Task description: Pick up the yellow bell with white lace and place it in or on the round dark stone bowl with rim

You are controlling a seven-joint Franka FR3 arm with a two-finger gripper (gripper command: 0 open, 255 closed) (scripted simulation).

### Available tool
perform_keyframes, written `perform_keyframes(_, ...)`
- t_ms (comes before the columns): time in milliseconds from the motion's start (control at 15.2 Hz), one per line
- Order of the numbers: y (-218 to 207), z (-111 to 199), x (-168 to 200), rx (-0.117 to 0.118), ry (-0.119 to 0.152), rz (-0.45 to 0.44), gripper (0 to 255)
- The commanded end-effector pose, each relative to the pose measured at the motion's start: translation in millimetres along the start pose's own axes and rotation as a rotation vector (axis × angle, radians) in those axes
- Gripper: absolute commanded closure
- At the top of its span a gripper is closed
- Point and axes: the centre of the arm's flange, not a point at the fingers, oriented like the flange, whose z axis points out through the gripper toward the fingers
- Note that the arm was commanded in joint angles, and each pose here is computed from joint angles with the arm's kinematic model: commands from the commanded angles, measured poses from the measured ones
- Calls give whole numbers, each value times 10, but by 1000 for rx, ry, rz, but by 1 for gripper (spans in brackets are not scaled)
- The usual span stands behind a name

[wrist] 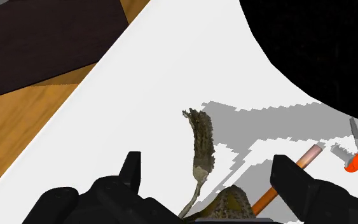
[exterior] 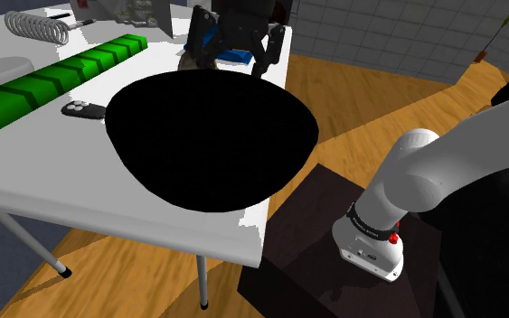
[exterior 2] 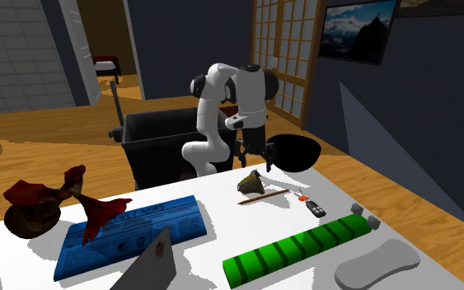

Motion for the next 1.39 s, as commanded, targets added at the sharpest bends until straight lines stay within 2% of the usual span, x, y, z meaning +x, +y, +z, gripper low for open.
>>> perform_keyframes(0,-3,78,6,0,0,0,0)
perform_keyframes(462,-3,78,6,0,0,0,0)
perform_keyframes(528,-3,78,6,0,0,0,255)
perform_keyframes(1122,-3,78,6,0,0,0,255)
perform_keyframes(1320,-24,-79,10,0,0,0,255)
